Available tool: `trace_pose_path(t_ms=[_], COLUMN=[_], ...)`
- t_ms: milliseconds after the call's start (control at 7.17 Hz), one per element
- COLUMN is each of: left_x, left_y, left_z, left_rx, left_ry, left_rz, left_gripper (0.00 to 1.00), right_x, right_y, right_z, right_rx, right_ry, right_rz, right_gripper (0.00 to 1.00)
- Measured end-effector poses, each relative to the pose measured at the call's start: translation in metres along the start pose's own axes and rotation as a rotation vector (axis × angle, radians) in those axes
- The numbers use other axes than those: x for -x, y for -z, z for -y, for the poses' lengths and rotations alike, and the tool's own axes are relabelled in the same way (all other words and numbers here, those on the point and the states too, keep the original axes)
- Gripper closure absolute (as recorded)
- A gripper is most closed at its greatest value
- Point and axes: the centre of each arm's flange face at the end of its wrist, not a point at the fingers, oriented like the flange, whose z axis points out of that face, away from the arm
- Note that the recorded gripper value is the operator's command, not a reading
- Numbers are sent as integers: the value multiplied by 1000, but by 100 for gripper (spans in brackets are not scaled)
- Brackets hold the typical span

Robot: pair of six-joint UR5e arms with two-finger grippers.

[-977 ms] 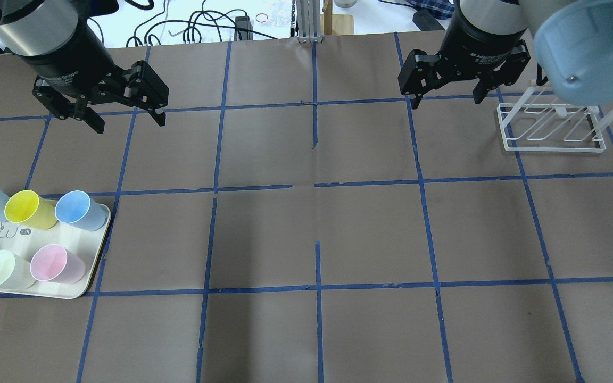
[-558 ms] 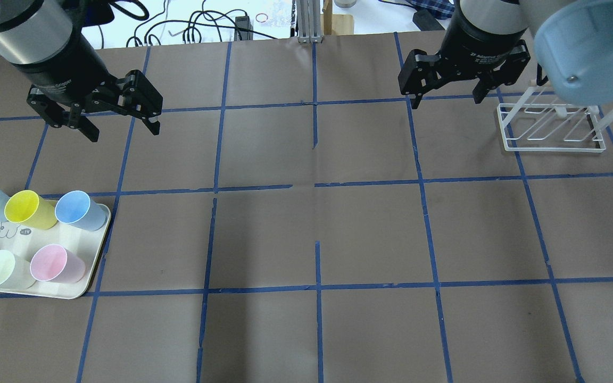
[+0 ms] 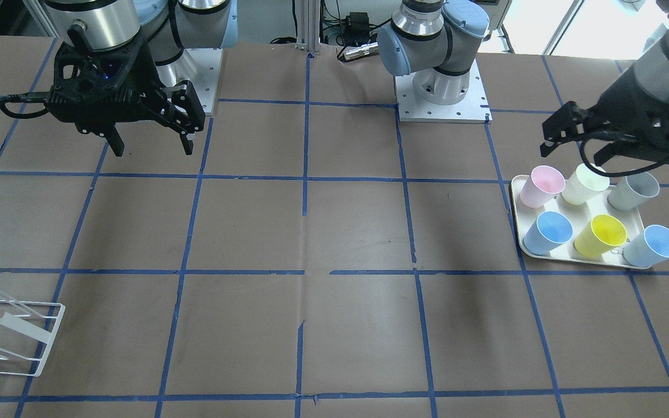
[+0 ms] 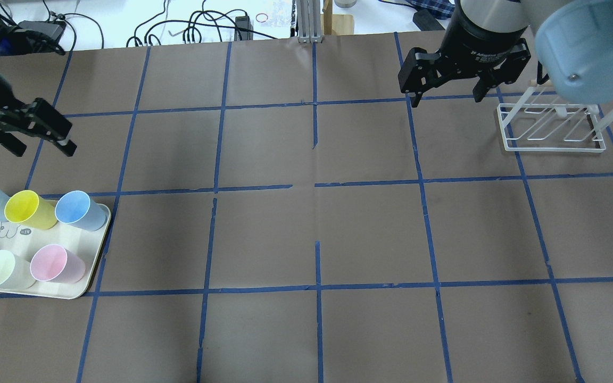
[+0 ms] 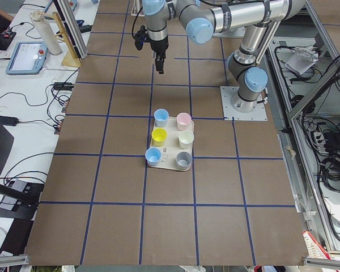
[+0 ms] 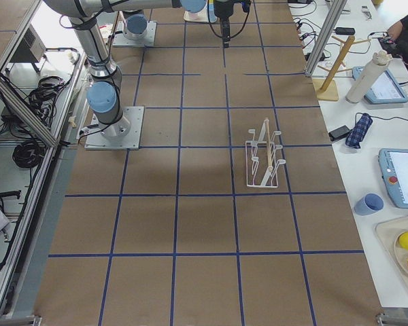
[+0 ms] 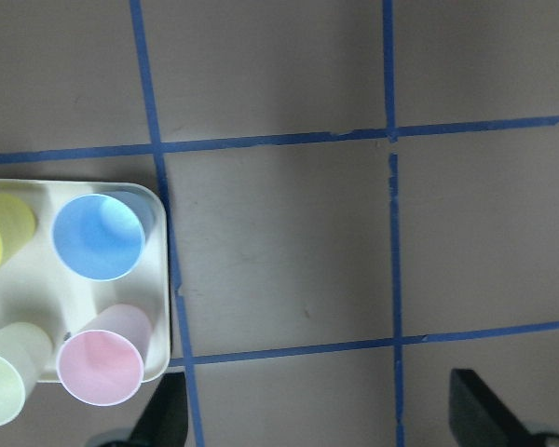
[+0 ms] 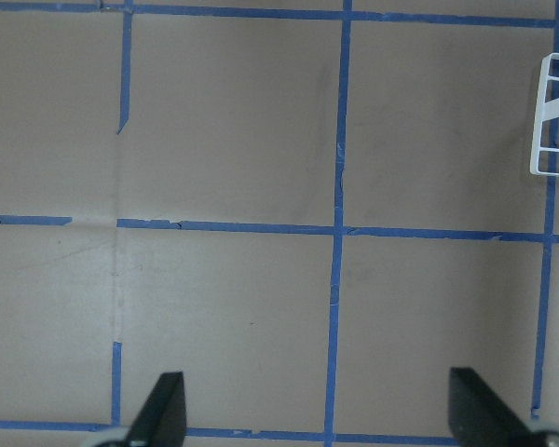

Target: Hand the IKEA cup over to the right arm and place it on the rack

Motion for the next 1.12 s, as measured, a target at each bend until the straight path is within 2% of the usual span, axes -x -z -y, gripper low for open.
trace_pose_path(t_ms=[140,419,698,1116], left_x=[56,158,246,315], left_y=[-11,-47,-93,-147], left_z=[-1,-7,-13,-9], left_rx=[-22,-28,-45,-41], left_ry=[-34,-83,-45,4], left_rz=[14,37,50,44], left_gripper=[0,0,0,0], right_x=[0,1,1,1], right_y=[1,1,1,1], right_z=[0,0,0,-1], right_rx=[-1,-1,1,3], right_ry=[0,2,3,4], right_rz=[2,8,9,10], right_gripper=[0,0,0,0])
